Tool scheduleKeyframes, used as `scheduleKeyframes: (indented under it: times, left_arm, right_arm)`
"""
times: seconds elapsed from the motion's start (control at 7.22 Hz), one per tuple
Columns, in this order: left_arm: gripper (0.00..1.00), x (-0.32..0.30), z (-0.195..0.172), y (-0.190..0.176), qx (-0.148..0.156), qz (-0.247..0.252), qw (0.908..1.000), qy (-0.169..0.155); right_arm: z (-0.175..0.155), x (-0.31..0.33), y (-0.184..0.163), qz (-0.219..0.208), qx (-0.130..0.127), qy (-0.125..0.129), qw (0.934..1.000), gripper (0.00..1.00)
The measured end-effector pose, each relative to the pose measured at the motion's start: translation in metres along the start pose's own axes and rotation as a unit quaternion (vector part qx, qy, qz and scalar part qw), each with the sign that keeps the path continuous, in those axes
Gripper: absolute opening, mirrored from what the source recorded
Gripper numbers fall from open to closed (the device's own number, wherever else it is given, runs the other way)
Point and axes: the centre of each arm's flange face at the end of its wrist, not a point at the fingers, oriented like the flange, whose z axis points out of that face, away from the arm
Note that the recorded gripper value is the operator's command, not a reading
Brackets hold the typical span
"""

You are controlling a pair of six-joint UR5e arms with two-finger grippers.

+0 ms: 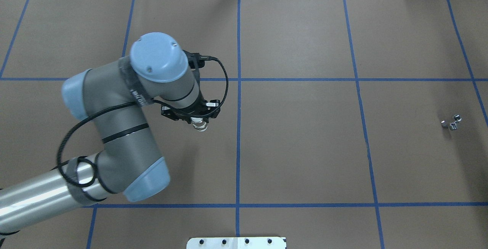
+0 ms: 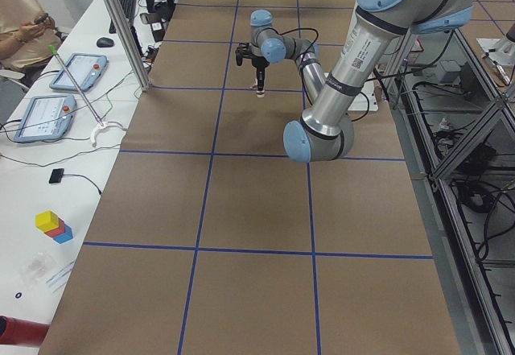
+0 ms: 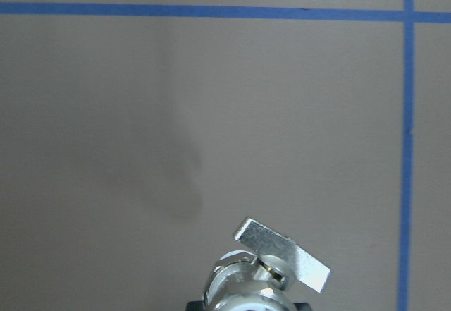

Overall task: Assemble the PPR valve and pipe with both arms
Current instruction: 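Carry the white valve with the left gripper to the table center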

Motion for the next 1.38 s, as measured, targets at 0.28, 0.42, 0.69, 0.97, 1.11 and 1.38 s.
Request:
scheduleKeyframes:
  times: [0.28,0.42,0.69,0.97,1.11,1.38]
  left_arm:
    - [0.00,0.059,0.019,-0.026,0.002,-0.019,0.9997,-0.013]
    - [0.00,0.072,0.035,-0.037,0.003,-0.023,0.9996,-0.014]
    - [0.00,0.089,0.058,-0.053,0.004,-0.024,0.9997,-0.010]
    - [0.26,0.096,0.063,-0.057,0.004,-0.023,0.9997,-0.010]
    - [0.39,0.096,0.064,-0.057,0.004,-0.022,0.9997,-0.011]
    - [0.64,0.096,0.064,-0.057,0.004,-0.020,0.9997,-0.011]
  right_arm:
    - [0.000,0.000,0.000,0.000,0.000,0.000,1.0000,1.00]
    - [0.000,0.000,0.000,0.001,-0.001,0.000,1.0000,1.00]
    - [0.001,0.000,0.000,0.001,-0.001,0.000,1.0000,1.00]
    - [0.001,0.000,0.000,0.001,-0.002,0.000,1.0000,1.00]
    - [0.001,0.001,0.000,0.001,-0.002,0.000,1.0000,1.00]
    - [0.002,0.001,0.001,0.001,-0.002,0.000,1.0000,1.00]
